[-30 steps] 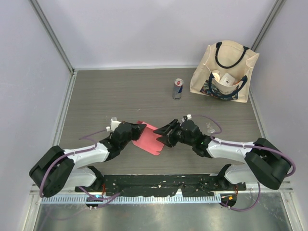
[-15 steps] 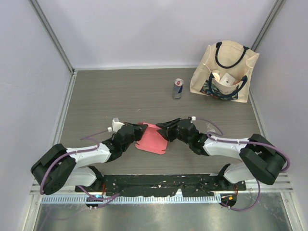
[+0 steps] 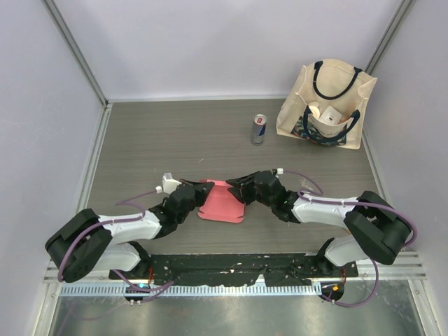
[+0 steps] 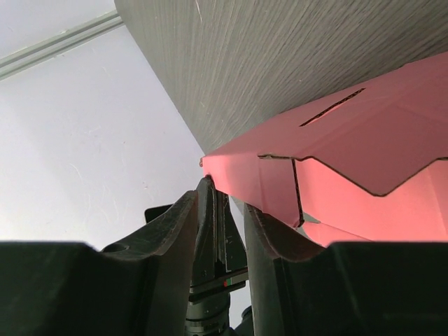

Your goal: Fold the paper box

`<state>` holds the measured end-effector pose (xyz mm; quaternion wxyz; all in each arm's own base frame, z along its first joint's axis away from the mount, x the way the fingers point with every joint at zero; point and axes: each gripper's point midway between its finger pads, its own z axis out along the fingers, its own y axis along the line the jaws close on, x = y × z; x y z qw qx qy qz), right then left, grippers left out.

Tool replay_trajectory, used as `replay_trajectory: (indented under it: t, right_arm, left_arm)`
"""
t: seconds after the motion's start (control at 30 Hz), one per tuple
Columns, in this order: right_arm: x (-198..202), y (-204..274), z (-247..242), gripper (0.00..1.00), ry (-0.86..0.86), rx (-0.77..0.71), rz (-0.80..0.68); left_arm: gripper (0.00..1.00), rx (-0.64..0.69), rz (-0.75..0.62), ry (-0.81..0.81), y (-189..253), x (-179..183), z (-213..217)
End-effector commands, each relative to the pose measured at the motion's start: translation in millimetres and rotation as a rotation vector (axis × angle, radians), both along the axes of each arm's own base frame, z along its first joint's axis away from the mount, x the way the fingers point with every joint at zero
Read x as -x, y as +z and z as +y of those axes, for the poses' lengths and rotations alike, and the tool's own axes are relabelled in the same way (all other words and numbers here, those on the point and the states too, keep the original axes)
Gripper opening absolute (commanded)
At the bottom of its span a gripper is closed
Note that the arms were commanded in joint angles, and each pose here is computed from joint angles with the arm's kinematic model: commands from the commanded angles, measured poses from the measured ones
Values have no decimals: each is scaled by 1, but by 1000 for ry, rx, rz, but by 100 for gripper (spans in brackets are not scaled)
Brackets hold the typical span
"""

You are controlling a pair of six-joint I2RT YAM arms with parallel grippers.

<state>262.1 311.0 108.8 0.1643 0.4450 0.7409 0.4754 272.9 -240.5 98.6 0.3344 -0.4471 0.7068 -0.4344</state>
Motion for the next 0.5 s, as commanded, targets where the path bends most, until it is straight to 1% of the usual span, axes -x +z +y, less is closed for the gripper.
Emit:
replay_trajectory:
  t: [0.0,0.2,0.47]
  right_arm:
    - [-12,-1,-6,38,-50,60,-25]
    - [-15,-5,-5,34,-50,81,-34]
    - [-14,-9,-8,36,-36,122,-51]
  left_arm:
    - [0,-70,-68,-41,1,4,0]
    - [0,-74,-94,-75,1,7,-5]
    - [1,-92,-110,-108,-2,13,-4]
